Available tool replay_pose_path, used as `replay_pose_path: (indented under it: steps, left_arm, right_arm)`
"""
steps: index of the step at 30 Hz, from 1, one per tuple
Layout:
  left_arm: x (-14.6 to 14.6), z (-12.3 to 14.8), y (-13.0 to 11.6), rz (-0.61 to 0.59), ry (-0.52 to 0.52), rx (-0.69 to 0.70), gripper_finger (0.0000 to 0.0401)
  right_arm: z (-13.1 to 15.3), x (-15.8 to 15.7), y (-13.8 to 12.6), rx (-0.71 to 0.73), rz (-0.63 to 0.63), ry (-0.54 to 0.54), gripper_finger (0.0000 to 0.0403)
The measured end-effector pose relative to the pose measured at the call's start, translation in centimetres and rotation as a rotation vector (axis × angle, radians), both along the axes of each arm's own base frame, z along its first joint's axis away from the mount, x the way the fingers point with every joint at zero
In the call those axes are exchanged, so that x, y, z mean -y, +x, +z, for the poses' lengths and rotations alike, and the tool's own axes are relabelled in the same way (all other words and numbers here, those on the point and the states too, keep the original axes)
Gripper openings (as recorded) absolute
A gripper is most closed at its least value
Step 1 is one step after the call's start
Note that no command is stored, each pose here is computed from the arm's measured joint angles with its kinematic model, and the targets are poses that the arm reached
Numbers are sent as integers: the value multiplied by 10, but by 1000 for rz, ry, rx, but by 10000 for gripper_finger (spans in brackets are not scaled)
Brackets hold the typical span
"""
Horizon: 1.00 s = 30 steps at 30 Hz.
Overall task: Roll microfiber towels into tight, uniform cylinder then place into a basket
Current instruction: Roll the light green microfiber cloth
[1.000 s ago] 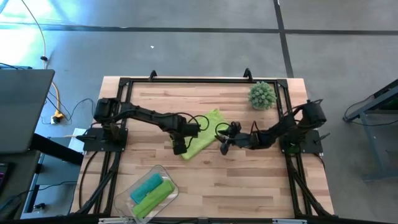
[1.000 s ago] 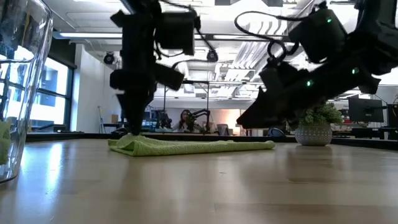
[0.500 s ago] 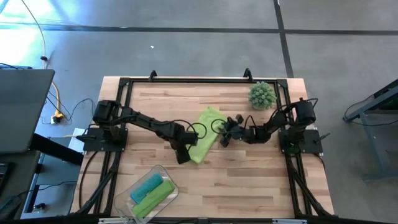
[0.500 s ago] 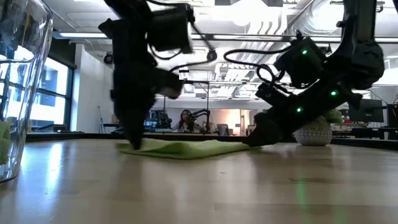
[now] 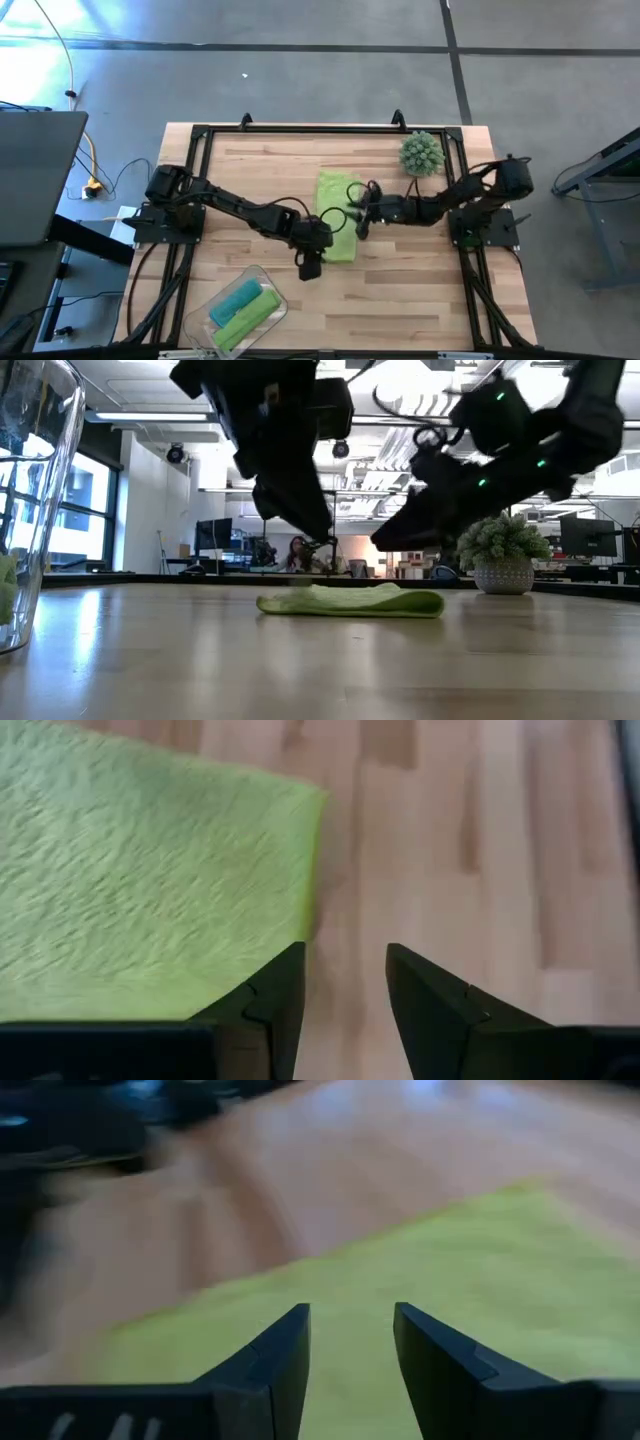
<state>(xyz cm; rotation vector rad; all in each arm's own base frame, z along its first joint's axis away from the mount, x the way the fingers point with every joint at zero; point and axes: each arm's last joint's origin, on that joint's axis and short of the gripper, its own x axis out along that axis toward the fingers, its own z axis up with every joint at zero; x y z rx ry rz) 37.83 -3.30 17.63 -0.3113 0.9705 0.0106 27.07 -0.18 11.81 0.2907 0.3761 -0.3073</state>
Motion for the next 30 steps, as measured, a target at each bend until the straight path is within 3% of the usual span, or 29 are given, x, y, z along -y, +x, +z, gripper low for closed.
replay_pose_path:
  steps: [5, 10, 14, 22, 30]
  left_arm:
    - [-4, 2, -4, -28, 65, -85, 129]
    - [-9, -5, -13, -73, 227, -186, 129]
    - [-10, -9, -14, -119, 323, -191, 129]
    - [-13, -10, -14, -62, 298, -193, 129]
    - [-13, -21, -11, 10, 258, -212, 129]
  right_arm:
    - [0, -35, -2, 2, 116, 68, 138]
    - [-10, -56, -7, -30, 99, 55, 138]
    - [-21, -63, -9, -70, 89, 32, 138]
    - [-44, -61, -9, -157, 63, 17, 138]
    - [-46, -54, -13, -247, 42, -204, 138]
